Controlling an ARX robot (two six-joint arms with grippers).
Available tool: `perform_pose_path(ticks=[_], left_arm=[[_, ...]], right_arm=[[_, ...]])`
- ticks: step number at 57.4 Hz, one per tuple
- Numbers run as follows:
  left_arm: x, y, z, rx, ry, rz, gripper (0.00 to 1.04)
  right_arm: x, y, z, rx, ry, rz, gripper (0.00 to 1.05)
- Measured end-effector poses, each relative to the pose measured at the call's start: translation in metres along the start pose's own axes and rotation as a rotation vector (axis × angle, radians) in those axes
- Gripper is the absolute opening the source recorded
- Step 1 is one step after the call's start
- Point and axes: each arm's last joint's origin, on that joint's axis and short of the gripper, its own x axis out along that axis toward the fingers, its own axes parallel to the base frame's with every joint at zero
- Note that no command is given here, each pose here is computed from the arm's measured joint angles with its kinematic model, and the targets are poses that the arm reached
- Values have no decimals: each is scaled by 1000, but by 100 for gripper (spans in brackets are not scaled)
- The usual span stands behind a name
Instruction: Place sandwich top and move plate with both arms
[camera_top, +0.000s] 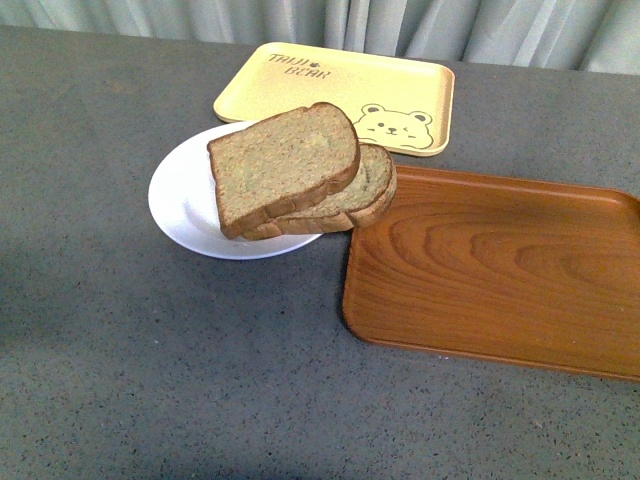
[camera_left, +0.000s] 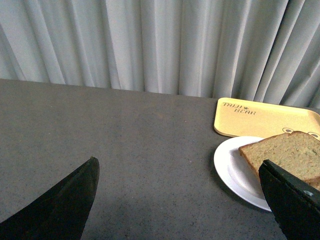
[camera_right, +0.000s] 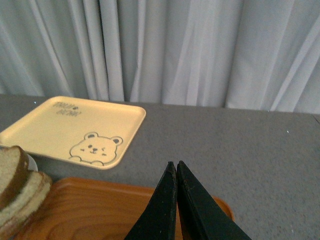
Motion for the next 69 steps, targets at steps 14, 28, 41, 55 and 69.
perform_pose_path(ticks=[14, 28, 41, 55, 69], left_arm=[[0, 0, 0, 0, 0, 0, 96], [19, -12, 4, -469, 584, -411, 96], [84, -25, 21, -586, 558, -418, 96], [161, -36, -4, -707, 595, -344, 96], [199, -33, -56, -793, 688, -226, 96]], right_arm=[[-27, -8, -3, -1, 11, 1, 2], [-48, -20, -3, 0, 13, 1, 2], [-61, -20, -1, 0, 5, 0, 2], [-72, -20, 5, 0, -11, 0, 2], [-82, -20, 8, 0, -21, 0, 2]])
